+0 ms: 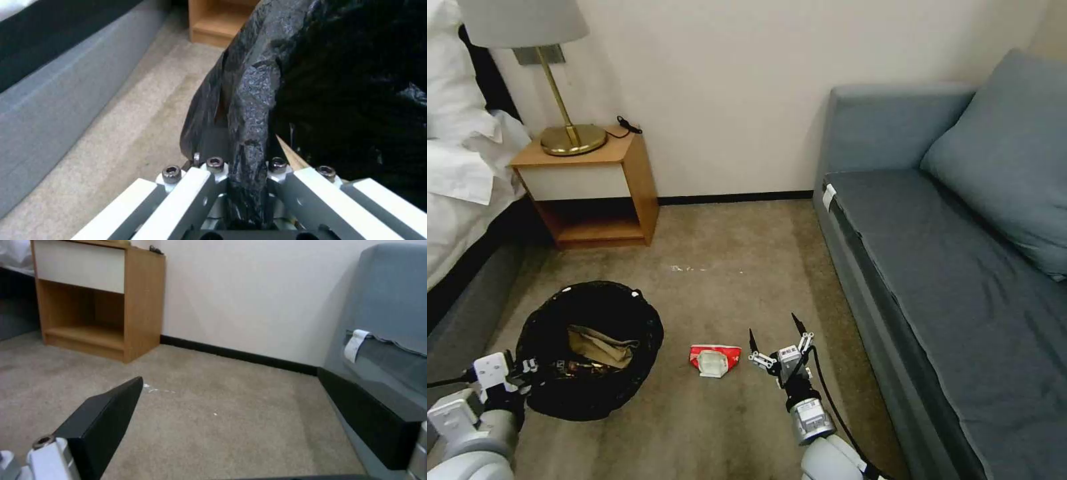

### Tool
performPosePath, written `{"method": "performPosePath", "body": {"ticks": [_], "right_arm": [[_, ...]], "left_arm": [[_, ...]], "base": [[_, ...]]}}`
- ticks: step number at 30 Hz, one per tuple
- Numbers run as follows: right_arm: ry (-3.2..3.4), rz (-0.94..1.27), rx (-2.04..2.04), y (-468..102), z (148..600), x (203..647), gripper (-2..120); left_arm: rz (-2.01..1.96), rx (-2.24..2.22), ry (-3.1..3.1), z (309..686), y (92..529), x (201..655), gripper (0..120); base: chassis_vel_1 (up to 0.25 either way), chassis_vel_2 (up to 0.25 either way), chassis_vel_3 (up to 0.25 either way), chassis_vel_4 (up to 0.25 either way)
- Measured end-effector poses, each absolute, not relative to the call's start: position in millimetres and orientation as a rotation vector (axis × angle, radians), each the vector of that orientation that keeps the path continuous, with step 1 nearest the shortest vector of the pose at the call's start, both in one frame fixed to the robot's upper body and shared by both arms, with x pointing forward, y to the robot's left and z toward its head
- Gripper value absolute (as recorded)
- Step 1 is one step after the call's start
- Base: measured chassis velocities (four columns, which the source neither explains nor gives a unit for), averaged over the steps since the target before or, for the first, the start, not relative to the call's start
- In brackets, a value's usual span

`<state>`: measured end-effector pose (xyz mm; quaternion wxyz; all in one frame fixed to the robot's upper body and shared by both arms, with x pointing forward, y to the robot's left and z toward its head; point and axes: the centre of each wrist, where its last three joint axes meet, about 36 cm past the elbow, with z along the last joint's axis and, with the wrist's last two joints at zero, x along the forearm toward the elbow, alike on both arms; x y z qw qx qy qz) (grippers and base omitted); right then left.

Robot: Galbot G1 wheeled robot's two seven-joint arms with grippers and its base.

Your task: Pick up the trash bin, then pick up the garbage on the floor and place it into the trash bin.

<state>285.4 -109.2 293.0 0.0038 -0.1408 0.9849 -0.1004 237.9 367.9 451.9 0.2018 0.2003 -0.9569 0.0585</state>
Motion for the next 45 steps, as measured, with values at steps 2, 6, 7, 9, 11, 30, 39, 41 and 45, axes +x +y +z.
{"method": "performPosePath", "body": {"ticks": [2,6,7,9,11,30,39,41,45], "right_arm": [[3.087,-0.315,-0.443,-108.8,292.9,285.5,100],[3.085,-0.314,-0.447,-107.3,292.9,286.2,100],[3.084,-0.315,-0.449,-107.1,292.6,286.4,100],[3.083,-0.316,-0.453,-106.5,292.3,286.7,100],[3.083,-0.318,-0.454,-106.5,292.1,287.0,100],[3.071,-0.333,-0.478,-102.7,289.7,291.1,100],[3.061,-0.343,-0.488,-104.5,286.4,294.1,100],[3.053,-0.345,-0.498,-105.5,285.1,295.9,100],[3.027,-0.344,-0.551,-108.5,283.7,308.0,100]], "left_arm": [[0.163,0.559,-2.672,451.8,368.0,238.0,3],[0.16,0.559,-2.672,451.9,368.3,238.2,3],[0.16,0.559,-2.671,451.6,368.6,238.2,3],[0.16,0.561,-2.669,451.0,368.8,238.2,3],[0.16,0.561,-2.669,450.9,368.8,238.3,3],[0.165,0.565,-2.668,449.7,367.9,238.9,3],[0.169,0.564,-2.668,448.9,367.1,239.8,3],[0.17,0.564,-2.668,448.4,366.6,239.9,3],[0.175,0.559,-2.667,447.3,365.1,240.6,3]], "base": [[-0.06,0.041,0.046,-0.051],[-0.055,0.062,0.068,-0.056],[-0.072,0.071,0.072,-0.066],[-0.065,0.066,0.059,-0.065],[-0.059,0.075,0.055,-0.056],[-0.06,0.058,0.057,-0.056],[-0.06,0.045,0.058,-0.056],[-0.035,0.062,0.067,-0.058],[-0.029,0.042,0.03,-0.043]]}}
